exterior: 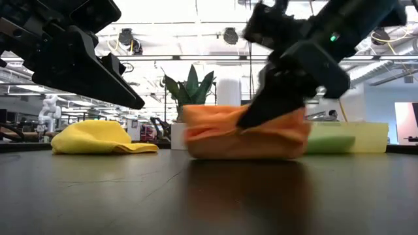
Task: Fold microfiber towels
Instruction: Put the folded orange microfiber cloth into the yellow bin
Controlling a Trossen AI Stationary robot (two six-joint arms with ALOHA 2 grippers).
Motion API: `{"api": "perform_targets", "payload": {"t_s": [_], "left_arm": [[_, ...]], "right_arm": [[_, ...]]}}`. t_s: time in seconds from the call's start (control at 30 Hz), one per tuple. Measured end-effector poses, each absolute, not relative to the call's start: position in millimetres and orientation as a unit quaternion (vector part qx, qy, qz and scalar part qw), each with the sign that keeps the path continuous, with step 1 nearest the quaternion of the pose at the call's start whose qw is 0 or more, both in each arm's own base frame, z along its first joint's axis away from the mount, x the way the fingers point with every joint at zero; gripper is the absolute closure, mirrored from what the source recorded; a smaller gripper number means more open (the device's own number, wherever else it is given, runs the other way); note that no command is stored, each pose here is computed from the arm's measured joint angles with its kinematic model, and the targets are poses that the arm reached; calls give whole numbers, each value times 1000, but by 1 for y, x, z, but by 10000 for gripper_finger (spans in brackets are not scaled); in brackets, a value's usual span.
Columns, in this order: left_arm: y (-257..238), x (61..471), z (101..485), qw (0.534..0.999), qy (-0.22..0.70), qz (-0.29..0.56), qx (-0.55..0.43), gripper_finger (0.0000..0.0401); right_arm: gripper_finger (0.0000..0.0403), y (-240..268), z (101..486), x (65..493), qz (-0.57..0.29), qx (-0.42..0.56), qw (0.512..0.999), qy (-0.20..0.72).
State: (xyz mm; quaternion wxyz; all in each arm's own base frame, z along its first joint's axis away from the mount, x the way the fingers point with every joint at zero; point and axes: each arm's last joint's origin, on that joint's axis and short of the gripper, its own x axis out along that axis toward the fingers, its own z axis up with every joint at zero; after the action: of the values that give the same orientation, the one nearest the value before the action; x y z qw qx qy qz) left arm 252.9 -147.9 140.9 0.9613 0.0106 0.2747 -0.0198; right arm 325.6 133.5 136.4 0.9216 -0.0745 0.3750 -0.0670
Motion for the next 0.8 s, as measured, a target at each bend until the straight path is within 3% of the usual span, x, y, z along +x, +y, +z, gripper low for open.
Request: {"api": "perform_targets", "payload": {"t_s": [0.47,0.63,0.8], "left_arm": [[-148,253,141,961,274,-20,10,268],[-148,253,141,962,273,-20,9,268],[-148,253,141,962,273,-20,10,268]], "right_arm": [[399,76,217,199,-361,68,889,272],[399,40,239,158,-452,76,853,251],[399,2,242,136,-561,79,775,279]]}}
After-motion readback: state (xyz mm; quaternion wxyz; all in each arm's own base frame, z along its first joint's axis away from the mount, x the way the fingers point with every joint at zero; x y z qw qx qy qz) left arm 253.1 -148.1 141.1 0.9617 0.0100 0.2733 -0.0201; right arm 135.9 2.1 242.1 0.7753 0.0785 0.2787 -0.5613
